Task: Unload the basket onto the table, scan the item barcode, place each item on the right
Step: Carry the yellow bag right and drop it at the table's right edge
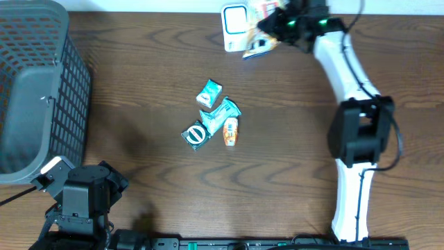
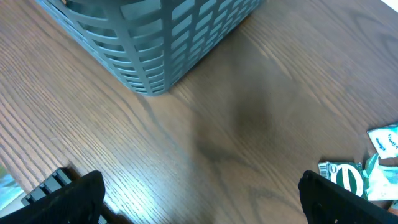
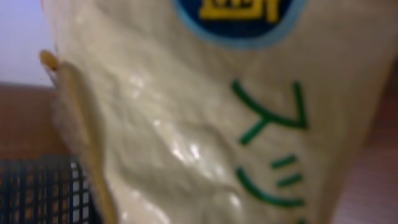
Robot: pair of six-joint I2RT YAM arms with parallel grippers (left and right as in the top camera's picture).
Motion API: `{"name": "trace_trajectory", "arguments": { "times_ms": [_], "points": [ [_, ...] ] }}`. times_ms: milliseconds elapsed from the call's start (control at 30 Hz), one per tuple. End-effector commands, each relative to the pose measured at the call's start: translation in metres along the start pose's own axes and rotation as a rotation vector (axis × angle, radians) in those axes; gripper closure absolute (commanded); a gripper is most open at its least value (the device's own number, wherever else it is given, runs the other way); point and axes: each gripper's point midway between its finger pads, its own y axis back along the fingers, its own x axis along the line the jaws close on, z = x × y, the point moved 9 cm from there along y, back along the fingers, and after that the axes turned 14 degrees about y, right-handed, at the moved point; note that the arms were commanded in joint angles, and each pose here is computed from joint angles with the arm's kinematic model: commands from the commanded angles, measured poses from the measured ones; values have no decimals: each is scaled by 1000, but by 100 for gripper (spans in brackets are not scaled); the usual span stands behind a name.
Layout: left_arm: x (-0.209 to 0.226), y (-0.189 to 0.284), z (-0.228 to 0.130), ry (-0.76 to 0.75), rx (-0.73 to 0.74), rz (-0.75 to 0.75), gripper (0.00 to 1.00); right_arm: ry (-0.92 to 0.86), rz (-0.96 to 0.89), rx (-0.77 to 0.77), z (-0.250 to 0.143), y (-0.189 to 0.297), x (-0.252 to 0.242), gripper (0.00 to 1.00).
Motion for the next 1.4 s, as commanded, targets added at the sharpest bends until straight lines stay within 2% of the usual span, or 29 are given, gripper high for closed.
{"name": "trace_trajectory", "arguments": {
  "times_ms": [0, 133, 367, 567, 600, 633, 667, 700, 733, 867, 967, 1100, 1200, 1267, 1367],
  "points": [
    [2, 0, 1, 18, -16, 14, 2, 78, -123, -149, 37, 84, 3, 99],
    [2, 0, 1, 18, -16, 14, 2, 21, -400, -123, 33, 128, -47, 99],
    [2, 0, 1, 18, -16, 14, 2, -67, -885, 42, 5, 204, -142, 99],
    [2, 0, 1, 17, -16, 14, 2, -145, -1071, 125, -14, 259, -191, 98],
    [2, 0, 1, 18, -16, 14, 2, -170, -1085, 129, -18, 267, -199, 90],
    [2, 0, 1, 18, -16, 14, 2, -193, -1092, 133, -22, 274, -205, 73],
    [2, 0, 1, 18, -16, 14, 2, -220, -1083, 137, -26, 281, -212, 35],
    [2, 0, 1, 17, -16, 14, 2, -235, -1071, 138, -29, 284, -215, 15],
    [2, 0, 1, 18, -16, 14, 2, -248, -1057, 140, -31, 286, -218, 2],
    [2, 0, 1, 17, -16, 14, 2, -286, -975, 156, -38, 288, -219, 1],
    [2, 0, 1, 18, -16, 14, 2, -299, -806, 150, -38, 276, -209, 1],
    [2, 0, 1, 17, -16, 14, 2, -217, -385, 123, -30, 246, -173, 1],
    [2, 0, 1, 17, -16, 14, 2, -162, -159, 123, -27, 227, -144, 1],
    [2, 0, 1, 18, -16, 14, 2, -148, -79, 158, -29, 215, -126, 1],
    [2, 0, 1, 17, -16, 14, 2, -132, -84, 271, -40, 190, -100, 1]
  ]
}}
